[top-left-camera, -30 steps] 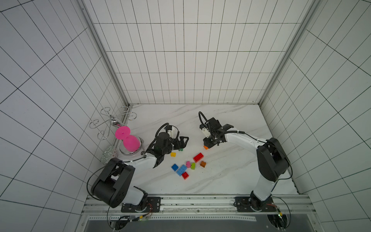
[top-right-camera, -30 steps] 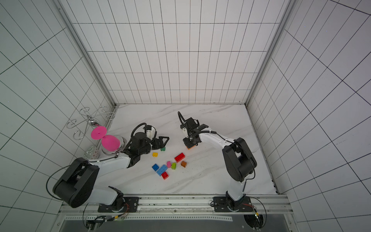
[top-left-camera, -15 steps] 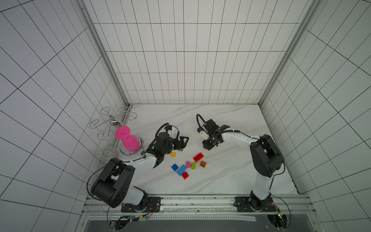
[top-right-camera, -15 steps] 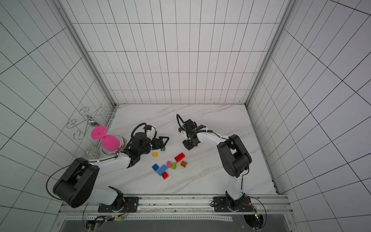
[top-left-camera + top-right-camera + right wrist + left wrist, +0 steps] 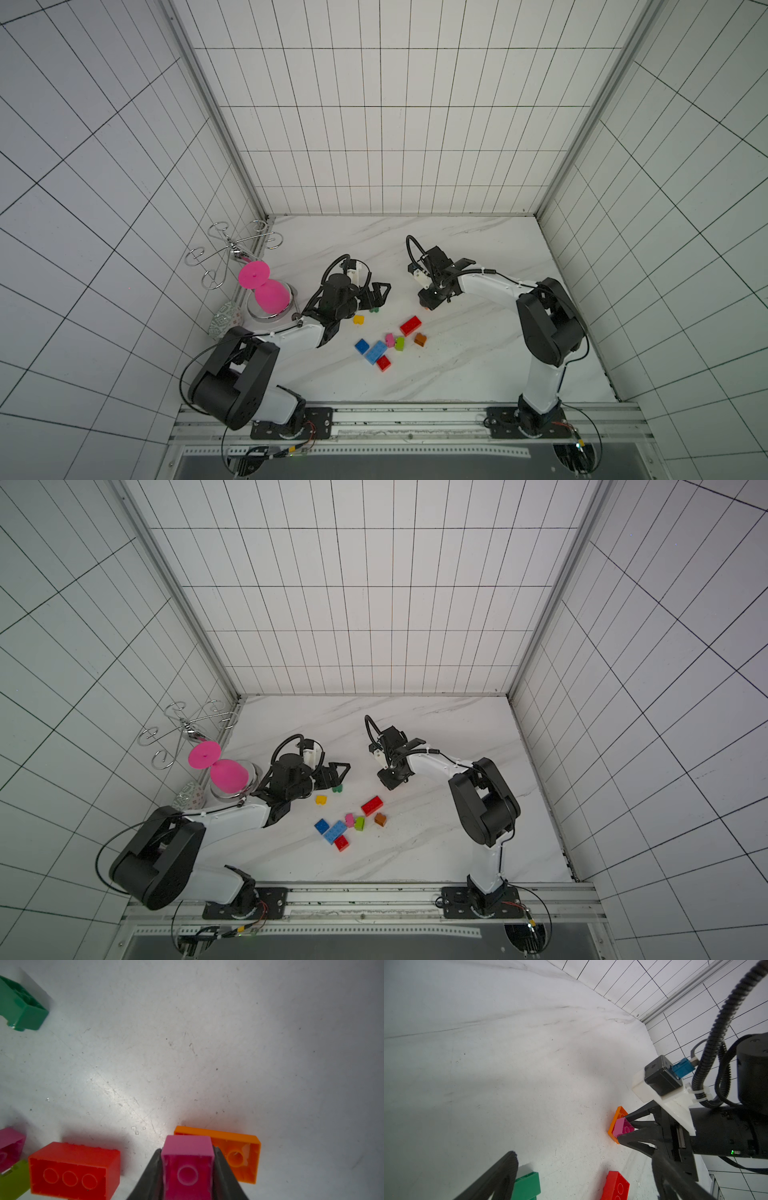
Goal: Assemble the letter p with lego
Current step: Assemble the lego brick with the lego brick.
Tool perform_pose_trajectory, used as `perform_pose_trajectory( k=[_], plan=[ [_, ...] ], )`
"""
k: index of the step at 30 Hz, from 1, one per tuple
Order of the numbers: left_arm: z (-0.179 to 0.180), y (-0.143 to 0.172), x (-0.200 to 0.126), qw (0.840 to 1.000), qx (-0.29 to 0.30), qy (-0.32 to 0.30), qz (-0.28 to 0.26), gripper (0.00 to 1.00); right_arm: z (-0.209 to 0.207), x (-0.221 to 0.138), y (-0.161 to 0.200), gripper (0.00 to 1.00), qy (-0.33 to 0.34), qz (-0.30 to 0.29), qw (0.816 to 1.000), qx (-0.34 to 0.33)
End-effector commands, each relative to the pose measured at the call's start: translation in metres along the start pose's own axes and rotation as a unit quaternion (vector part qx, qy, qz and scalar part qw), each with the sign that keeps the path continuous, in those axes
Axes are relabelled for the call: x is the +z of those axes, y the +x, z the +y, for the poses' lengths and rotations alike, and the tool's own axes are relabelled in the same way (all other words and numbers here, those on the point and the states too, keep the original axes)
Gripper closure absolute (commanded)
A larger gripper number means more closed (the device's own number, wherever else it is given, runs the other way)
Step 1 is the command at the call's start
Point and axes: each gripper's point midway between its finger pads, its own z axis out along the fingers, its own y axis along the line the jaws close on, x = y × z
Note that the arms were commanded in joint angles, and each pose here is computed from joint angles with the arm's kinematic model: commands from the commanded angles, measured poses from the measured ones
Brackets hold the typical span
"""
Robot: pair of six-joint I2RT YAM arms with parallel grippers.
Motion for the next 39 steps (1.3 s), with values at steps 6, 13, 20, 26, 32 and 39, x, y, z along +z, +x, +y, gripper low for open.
perform_pose_trajectory(
  k=[6, 13, 20, 26, 32, 39],
  plan=[
    [-0.002, -0.002, -0.001, 1.0, 0.009, 0.0, -0.007, 0.03, -0.002, -0.004, 0.012, 0.93, -0.013, 0.011, 1.0, -0.018],
    [-0.001, -0.001, 0.0, 1.0, 0.009, -0.001, -0.006, 0.03, -0.002, -0.004, 0.013, 0.93, -0.013, 0.013, 1.0, -0.017],
    [-0.002, -0.001, 0.0, 1.0, 0.01, -0.001, -0.006, 0.03, -0.004, 0.009, 0.028, 0.93, -0.006, 0.046, 0.999, 0.003],
    [-0.003, -0.001, 0.001, 1.0, 0.011, 0.0, -0.005, 0.03, -0.004, 0.012, 0.043, 0.93, 0.003, 0.068, 0.997, 0.031],
    [-0.003, 0.001, 0.001, 1.0, 0.012, 0.0, -0.004, 0.03, 0.004, 0.015, 0.048, 0.92, 0.003, 0.078, 0.996, 0.036],
    [-0.003, 0.0, 0.001, 1.0, 0.014, -0.003, -0.005, 0.03, 0.022, 0.022, 0.046, 0.91, -0.012, 0.079, 0.996, 0.038]
  ],
)
